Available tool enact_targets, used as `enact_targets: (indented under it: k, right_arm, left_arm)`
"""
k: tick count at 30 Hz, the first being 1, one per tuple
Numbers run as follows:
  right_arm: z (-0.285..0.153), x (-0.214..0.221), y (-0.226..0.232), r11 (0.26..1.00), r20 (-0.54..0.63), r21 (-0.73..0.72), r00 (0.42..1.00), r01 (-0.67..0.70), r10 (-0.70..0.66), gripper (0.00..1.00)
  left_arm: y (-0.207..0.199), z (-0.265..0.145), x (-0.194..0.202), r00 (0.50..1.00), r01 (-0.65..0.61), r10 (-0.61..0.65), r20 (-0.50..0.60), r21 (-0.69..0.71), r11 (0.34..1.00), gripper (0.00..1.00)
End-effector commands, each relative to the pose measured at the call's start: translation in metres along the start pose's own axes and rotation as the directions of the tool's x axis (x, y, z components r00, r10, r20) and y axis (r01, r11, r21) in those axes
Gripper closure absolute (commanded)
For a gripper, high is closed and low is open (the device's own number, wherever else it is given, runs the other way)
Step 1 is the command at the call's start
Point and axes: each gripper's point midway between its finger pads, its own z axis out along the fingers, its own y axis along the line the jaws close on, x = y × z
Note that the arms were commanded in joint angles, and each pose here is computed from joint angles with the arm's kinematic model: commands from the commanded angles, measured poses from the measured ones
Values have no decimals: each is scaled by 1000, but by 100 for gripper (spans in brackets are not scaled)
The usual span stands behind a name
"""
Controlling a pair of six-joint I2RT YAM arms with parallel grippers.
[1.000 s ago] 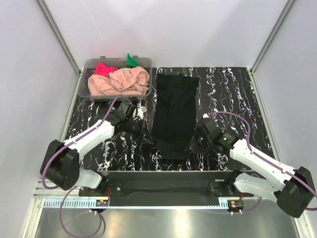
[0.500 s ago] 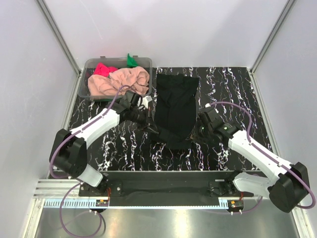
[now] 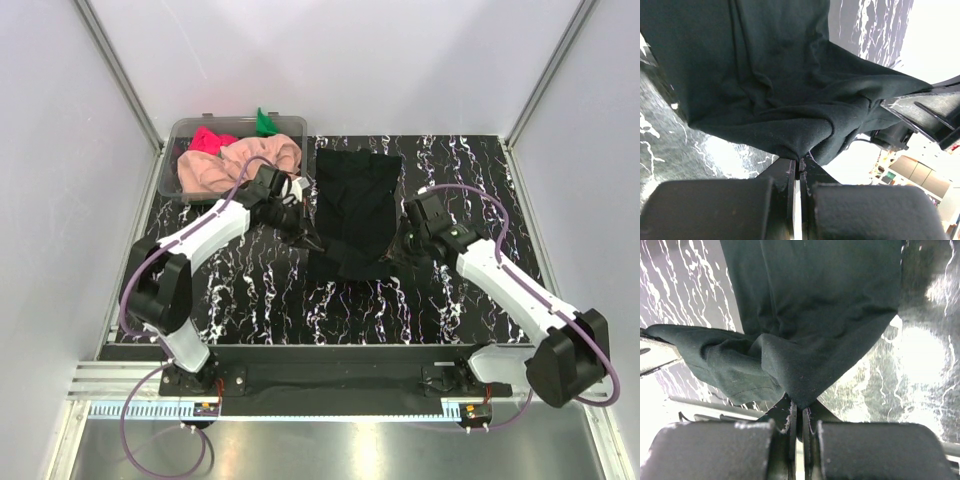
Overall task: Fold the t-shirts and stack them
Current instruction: Fold the tshirt
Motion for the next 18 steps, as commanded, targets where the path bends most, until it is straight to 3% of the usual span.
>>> enact_targets:
  k: [1,18]
  right_arm:
    - [-3,-22,12,999,28,-23,999,34,-33,100]
    - [31,-45,11,999,-18,44,999,31,-31,100]
  left_arm:
    - [-12,-4,-21,999,-32,31,42,22,999,100]
    - [-1,18,-57,999,-8,8,43,-1,1000,100]
